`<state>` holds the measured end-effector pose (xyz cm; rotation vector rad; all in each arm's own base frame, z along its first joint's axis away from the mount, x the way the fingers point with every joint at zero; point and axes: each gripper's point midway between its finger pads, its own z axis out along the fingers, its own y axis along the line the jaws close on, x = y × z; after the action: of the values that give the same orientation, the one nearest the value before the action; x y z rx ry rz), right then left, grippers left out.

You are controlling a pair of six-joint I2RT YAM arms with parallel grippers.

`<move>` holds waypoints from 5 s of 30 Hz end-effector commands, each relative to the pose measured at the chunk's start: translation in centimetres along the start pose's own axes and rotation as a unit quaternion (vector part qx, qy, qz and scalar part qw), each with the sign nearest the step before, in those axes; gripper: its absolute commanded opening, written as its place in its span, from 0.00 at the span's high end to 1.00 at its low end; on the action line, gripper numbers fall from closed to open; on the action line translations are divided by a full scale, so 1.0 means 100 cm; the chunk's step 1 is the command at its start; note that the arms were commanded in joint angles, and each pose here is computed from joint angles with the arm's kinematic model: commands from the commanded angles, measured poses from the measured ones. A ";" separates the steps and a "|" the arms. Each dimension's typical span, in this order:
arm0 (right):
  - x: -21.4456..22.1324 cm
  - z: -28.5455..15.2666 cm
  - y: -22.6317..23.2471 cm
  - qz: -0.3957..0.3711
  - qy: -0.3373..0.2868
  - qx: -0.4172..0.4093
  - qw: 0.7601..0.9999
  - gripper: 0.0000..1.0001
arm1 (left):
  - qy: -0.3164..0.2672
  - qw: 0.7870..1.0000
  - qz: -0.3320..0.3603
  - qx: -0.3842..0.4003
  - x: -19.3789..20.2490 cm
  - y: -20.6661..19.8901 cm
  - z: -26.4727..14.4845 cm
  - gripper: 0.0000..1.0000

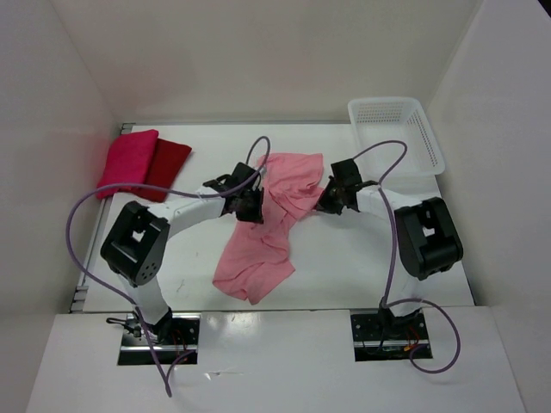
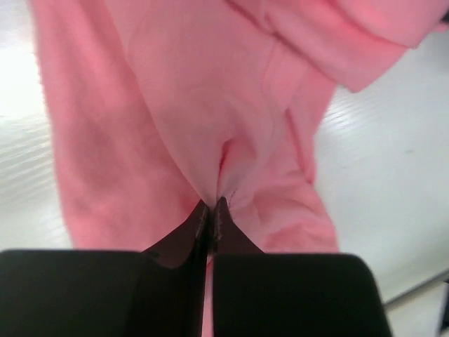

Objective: Fold and stack the t-shirts
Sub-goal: Flatten out the tshirt

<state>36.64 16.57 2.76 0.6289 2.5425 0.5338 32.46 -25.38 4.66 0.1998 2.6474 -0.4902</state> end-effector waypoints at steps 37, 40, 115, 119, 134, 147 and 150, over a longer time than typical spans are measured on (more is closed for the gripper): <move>-0.203 -0.401 0.291 -0.183 -0.271 -0.450 0.831 1.00 | -0.348 0.927 -0.138 -0.026 -0.128 0.080 -0.316 1.00; -0.201 -0.403 0.283 -0.192 -0.279 -0.431 0.836 1.00 | -0.384 0.915 -0.123 0.003 -0.188 0.069 -0.338 1.00; -0.058 -0.158 0.101 -0.146 -0.124 -0.175 0.966 0.99 | -0.164 0.923 -0.347 0.032 0.061 0.109 -0.086 0.44; -0.055 -0.159 0.099 -0.141 -0.119 -0.172 0.968 0.99 | -0.150 0.927 -0.343 0.018 0.061 0.116 -0.068 0.46; -0.053 -0.154 0.094 -0.134 -0.118 -0.167 0.970 0.99 | -0.131 0.939 -0.316 -0.024 0.041 0.114 -0.040 0.89; -0.095 -0.233 0.091 -0.138 -0.217 -0.105 0.961 0.99 | -0.246 0.923 -0.280 0.095 -0.064 0.042 -0.222 1.00; -0.106 -0.290 0.099 -0.137 -0.265 -0.122 0.947 0.99 | -0.313 0.907 -0.243 0.142 -0.114 0.013 -0.293 1.00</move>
<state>35.26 14.57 25.94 0.2660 2.1839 0.5299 32.04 -13.64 27.01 -0.5846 2.0585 -0.8549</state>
